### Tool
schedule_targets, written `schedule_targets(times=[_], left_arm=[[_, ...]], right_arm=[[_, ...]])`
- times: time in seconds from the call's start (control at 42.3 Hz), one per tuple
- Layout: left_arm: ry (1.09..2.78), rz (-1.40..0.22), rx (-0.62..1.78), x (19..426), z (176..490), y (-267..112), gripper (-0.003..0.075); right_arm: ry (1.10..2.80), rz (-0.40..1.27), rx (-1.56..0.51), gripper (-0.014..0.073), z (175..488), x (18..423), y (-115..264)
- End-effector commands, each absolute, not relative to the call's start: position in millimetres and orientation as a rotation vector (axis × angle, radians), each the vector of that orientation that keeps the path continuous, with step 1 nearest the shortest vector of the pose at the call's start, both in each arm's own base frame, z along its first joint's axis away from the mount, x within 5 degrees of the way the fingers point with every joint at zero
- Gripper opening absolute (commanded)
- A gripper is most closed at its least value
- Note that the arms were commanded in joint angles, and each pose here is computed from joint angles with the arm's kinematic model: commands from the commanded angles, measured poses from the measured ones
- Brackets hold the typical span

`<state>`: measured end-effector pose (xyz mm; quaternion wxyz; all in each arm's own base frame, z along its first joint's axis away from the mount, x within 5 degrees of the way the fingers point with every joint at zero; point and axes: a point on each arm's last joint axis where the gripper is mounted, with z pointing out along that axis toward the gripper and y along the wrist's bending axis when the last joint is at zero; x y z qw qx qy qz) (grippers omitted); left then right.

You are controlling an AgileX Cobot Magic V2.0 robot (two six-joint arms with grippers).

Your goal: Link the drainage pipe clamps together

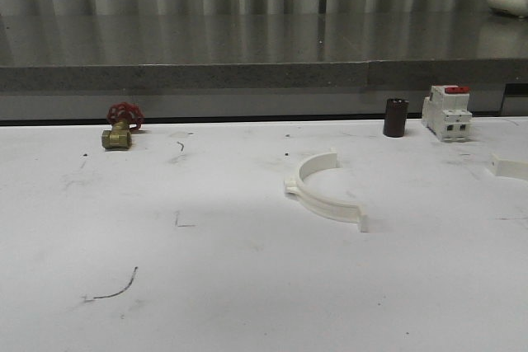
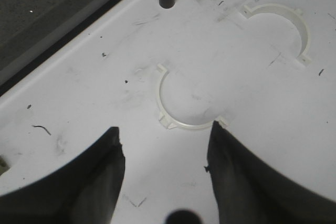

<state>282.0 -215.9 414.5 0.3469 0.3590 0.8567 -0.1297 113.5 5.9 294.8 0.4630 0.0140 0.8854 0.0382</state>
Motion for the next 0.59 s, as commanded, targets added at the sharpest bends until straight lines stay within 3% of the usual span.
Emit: schedule_targets(times=[0.0,0.568], left_arm=[[2.050,-0.376,0.866,257.4,441.7,-196.6,0.0357],[2.028,-0.404,0.824,144.8,379.6,-115.4,0.0357]], right_arm=[[2.088,0.092,0.036,0.0472,310.0,118.0,5.4],[2.088,0.092,0.036,0.0472,310.0,118.0,5.4]])
